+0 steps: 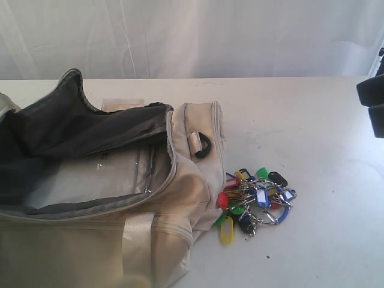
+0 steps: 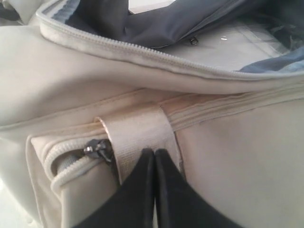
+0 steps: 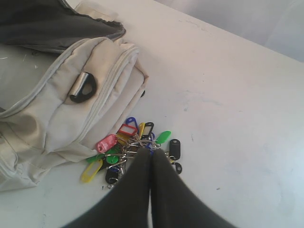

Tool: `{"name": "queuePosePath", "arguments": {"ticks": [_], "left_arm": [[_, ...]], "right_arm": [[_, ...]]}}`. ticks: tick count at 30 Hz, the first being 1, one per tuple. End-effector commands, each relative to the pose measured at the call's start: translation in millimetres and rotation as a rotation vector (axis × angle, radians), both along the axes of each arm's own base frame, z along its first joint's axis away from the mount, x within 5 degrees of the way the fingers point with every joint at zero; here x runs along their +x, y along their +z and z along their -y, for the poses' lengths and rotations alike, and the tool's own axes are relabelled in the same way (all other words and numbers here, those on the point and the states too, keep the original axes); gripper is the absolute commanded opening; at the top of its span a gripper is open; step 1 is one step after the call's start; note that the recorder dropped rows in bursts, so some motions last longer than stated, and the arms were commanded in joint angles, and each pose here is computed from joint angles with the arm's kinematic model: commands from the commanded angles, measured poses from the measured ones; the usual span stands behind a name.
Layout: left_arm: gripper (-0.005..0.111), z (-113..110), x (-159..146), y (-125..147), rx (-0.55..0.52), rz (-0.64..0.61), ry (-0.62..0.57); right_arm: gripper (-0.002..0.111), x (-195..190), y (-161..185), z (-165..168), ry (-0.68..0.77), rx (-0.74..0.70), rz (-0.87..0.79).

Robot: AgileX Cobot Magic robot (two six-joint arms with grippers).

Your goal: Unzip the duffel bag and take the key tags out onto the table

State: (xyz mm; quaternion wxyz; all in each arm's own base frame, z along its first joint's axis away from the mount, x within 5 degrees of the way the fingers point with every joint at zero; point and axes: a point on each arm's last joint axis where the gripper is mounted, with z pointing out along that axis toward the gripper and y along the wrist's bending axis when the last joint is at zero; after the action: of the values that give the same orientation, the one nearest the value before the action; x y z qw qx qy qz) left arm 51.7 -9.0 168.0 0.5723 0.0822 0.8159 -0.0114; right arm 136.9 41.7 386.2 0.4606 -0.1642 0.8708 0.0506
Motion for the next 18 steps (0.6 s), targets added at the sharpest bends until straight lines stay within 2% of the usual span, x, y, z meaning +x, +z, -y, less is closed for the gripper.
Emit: {"name": "queuePosePath", "arguments": {"ticks": [1,18], "left_arm": [[0.0,-1.2,-0.6,-1.8,-0.031,-0.015,0.023],[0.0,-1.3,-0.3,-1.1,-0.039,-0.008,0.028]], "right_arm": [[0.0,-0.8,0.4,1.3,-0.005,0.0,0.01],[0.0,-0.8,0.4,1.3,-0.005,0.0,0.01]]}}
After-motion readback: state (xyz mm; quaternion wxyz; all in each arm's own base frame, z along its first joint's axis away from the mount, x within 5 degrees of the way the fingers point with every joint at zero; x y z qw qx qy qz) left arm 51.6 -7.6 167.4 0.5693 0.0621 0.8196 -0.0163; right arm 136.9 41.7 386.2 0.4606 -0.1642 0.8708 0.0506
